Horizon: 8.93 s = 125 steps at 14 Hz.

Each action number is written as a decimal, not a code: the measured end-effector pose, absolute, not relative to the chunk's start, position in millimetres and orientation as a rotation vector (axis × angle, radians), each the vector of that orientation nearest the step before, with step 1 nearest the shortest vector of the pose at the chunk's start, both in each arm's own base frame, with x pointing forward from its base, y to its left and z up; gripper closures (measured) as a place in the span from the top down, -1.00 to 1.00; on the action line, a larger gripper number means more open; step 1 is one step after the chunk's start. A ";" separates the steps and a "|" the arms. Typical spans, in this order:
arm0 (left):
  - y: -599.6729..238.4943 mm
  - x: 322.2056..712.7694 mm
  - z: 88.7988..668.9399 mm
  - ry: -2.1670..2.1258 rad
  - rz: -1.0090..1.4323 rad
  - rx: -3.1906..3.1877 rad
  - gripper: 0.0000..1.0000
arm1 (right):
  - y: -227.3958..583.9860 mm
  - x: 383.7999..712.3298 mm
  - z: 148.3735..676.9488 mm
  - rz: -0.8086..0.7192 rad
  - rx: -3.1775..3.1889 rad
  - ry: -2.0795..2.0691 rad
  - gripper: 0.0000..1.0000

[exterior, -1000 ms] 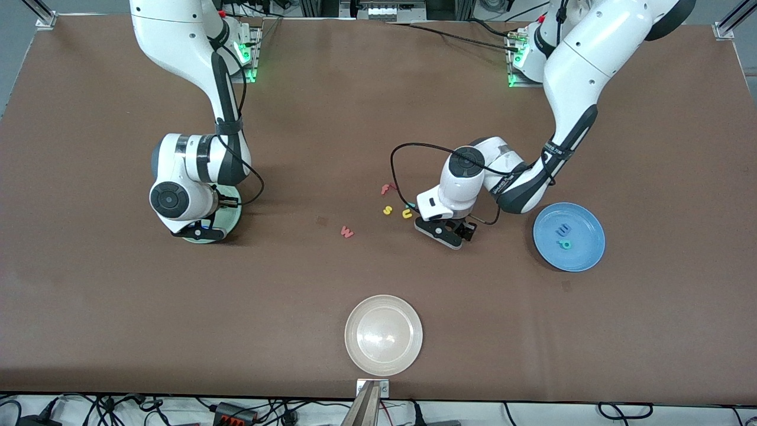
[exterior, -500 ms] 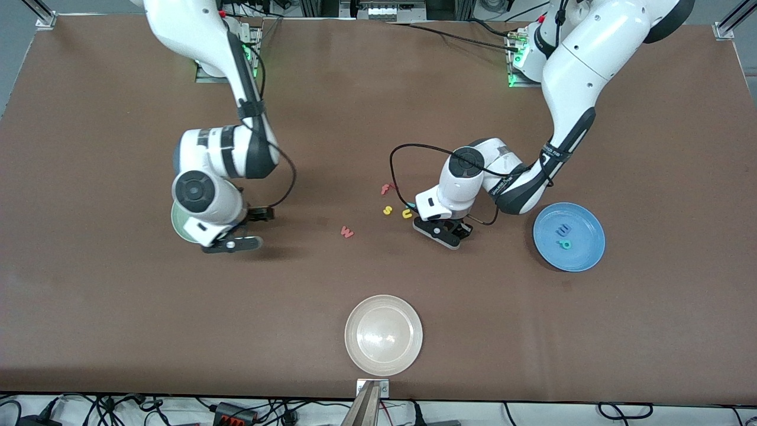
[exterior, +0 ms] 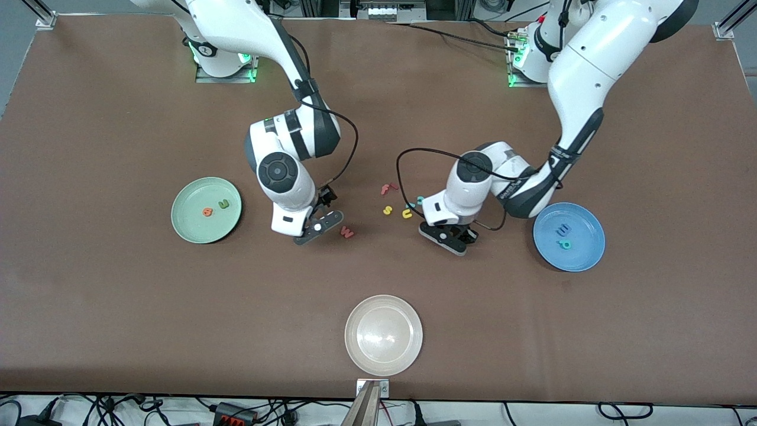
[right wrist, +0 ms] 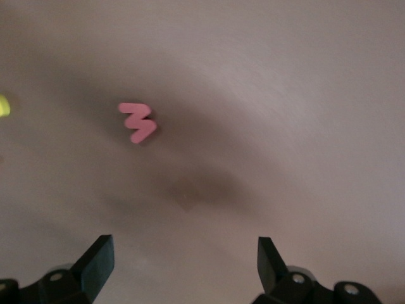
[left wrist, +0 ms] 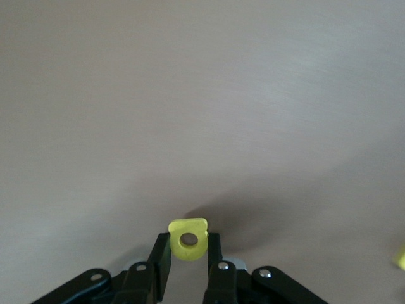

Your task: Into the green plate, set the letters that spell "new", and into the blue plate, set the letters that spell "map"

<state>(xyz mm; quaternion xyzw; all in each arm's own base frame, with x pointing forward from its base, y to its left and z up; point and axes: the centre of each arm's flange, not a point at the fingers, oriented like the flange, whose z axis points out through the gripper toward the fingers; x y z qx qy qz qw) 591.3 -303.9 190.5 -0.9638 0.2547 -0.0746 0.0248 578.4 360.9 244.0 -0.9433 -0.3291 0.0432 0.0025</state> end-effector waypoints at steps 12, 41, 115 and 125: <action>-84.1 632.4 241.6 0.478 0.170 -2.867 -0.41 | 414.0 573.4 181.2 -0.068 -2.867 -1.216 0.66; -46.3 605.5 589.4 -0.131 0.283 -3.180 1.00 | 46.7 593.9 247.2 0.545 -3.038 -0.397 -0.47; -27.2 548.4 595.3 0.215 -0.009 -3.134 1.00 | -64.5 550.0 602.5 0.010 -3.139 0.138 1.00; -28.7 548.3 595.3 0.219 -0.008 -3.134 1.00 | -65.1 546.8 599.9 0.011 -3.140 0.141 1.00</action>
